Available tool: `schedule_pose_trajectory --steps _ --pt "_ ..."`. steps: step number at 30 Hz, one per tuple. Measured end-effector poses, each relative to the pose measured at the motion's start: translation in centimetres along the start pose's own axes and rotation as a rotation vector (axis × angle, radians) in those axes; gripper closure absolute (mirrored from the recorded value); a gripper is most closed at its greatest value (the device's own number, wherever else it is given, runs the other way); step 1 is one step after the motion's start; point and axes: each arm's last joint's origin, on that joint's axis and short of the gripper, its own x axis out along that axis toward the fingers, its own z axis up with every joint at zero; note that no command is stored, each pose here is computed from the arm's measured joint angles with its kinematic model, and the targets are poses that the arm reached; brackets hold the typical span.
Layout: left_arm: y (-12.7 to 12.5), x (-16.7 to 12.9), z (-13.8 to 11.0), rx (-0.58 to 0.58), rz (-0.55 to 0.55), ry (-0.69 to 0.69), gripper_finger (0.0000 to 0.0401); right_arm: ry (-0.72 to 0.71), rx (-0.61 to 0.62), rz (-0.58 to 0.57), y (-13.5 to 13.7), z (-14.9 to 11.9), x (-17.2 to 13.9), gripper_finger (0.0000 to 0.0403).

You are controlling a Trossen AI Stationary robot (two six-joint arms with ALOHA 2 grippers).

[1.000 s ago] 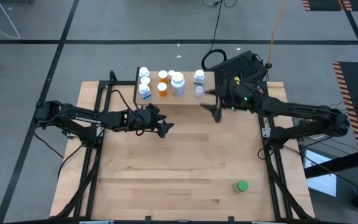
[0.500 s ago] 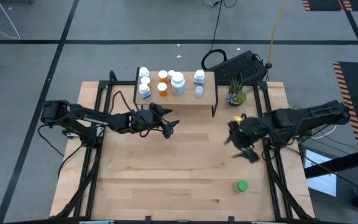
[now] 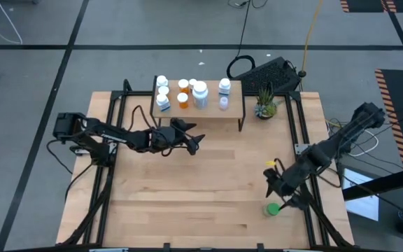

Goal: Pick and place medicine bottles onto shelf by color
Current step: Put the green pill bottle on the shelf

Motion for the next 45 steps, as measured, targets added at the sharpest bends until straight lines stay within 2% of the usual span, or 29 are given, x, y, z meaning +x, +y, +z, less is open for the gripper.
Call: schedule_pose_trajectory --steps 3,8,14,18,22,27,31,33,37,39,42,45 --pt "-0.2 -0.1 -0.2 -0.036 -0.011 0.006 0.0061 0.007 0.037 -0.006 0.4 -0.4 1.4 0.0112" --pt "-0.5 -0.1 -0.3 -0.013 -0.058 0.030 0.0061 0.081 -0.003 -0.058 1.2 -1.4 3.2 0.0112" --pt "-0.7 -0.2 -0.4 -0.052 -0.073 0.034 0.0061 0.177 -0.122 -0.057 1.7 -2.6 5.1 0.0112" --pt "-1.1 -0.4 -0.5 -0.072 -0.104 0.047 0.0061 0.199 -0.158 -0.110 1.7 -2.8 5.7 0.0117" --pt "-1.5 -0.6 -0.7 -0.069 -0.123 0.053 0.0061 0.156 -0.179 -0.146 1.7 -2.4 5.8 0.0145" --pt "-1.8 -0.7 -0.8 -0.065 -0.133 0.056 0.0061 0.112 -0.194 -0.131 1.8 -2.0 5.9 0.0210" --pt "-1.8 -0.7 -0.8 -0.065 -0.134 0.057 0.0061 0.126 -0.154 -0.148 1.4 -2.1 5.8 0.0212" --pt "-1.8 -0.7 -0.8 -0.057 -0.133 0.056 0.0061 0.145 -0.180 -0.196 0.6 -2.1 5.3 0.0212" --pt "-1.7 -0.7 -0.7 -0.044 -0.130 0.053 0.0061 0.149 -0.242 -0.472 -2.4 -1.3 2.8 0.0212" --pt "-1.7 -0.8 -0.6 -0.047 -0.132 0.049 0.0061 0.105 -0.193 -0.553 -3.9 0.2 0.8 0.0211" --pt "-1.7 -0.8 -0.5 -0.048 -0.135 0.045 0.0061 0.038 -0.070 -0.614 -6.5 2.4 -2.7 0.0205" --pt "-1.6 -0.8 -0.7 -0.056 -0.122 0.064 0.0061 -0.042 -0.028 -0.705 -8.7 5.1 -7.1 0.0205"
